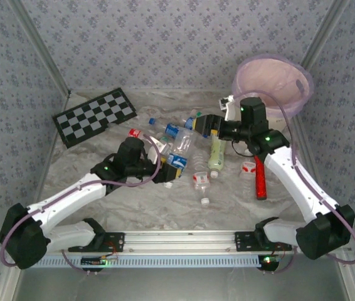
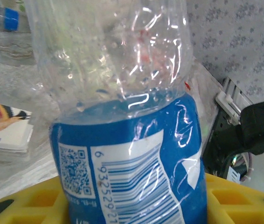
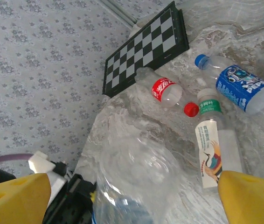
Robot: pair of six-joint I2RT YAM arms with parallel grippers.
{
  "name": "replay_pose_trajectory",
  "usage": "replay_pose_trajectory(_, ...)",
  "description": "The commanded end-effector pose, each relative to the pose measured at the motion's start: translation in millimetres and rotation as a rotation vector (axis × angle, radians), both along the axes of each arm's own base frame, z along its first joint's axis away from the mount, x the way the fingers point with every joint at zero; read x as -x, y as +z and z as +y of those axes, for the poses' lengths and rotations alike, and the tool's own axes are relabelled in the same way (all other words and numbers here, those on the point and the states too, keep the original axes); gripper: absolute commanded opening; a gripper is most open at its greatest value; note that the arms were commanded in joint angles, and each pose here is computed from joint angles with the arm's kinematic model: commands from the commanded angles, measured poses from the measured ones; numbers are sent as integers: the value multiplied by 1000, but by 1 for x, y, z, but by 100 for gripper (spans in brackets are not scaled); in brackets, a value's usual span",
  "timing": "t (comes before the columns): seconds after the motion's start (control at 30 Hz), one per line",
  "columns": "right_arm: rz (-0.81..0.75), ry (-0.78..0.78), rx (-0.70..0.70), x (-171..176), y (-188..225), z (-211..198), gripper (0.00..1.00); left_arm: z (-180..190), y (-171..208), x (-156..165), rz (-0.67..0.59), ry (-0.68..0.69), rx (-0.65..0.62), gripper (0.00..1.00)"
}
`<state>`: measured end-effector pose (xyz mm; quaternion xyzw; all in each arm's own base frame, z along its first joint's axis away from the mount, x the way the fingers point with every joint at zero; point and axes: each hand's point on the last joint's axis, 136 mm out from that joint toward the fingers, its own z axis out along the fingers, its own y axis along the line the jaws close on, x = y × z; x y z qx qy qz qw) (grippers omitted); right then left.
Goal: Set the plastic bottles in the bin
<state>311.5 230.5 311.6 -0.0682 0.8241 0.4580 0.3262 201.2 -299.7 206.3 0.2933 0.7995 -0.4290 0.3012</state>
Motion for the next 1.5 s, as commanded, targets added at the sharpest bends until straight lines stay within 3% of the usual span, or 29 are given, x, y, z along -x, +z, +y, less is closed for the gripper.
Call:
replay_pose_trajectory(0.0,-38,-28,-15,-6,19,5,89,-14,36,-6,-109,-41,77,43)
replay_pose_trajectory(0.1,26,-24,43,-4,-4,10,81,-15,36,-13,-118,-17,73,42)
replay_pose_trajectory(0.33,111,-16,0,1,-33,19,81,-25,36,-18,-123,-2,94,42)
replay_pose_trajectory(0.53,111,-16,-2,3,-34,18,63,-33,28,-22,-115,5,82,41)
replay_pose_trajectory(0.67,130,-17,2,5,-40,18,64,-38,31,-22,-114,2,99,41)
replay_pose_trajectory(0.73,139,-12,4,3,-41,20,77,-41,33,-21,-126,-8,101,41)
replay_pose_trajectory(0.8,144,-6,8,2,-42,21,81,-43,34,-21,-129,-18,96,42)
replay_pose_trajectory(0.9,131,-17,15,1,-41,19,63,-43,31,-22,-125,-15,88,41)
replay_pose_trajectory(0.97,118,-38,19,1,-38,15,57,-44,27,-21,-110,-11,87,41)
replay_pose_trajectory(1.07,85,-67,38,-1,-26,4,54,-45,29,-19,-107,-11,94,52)
replay_pose_trajectory(1.23,-142,-192,164,-7,49,-46,51,-39,36,-21,-116,21,82,90)
replay_pose_trajectory(1.33,-286,-360,251,-8,103,-95,51,-28,38,-22,-119,73,66,99)
replay_pose_trajectory(1.47,-501,-642,348,-5,170,-164,43,-7,33,-27,-124,174,23,99)
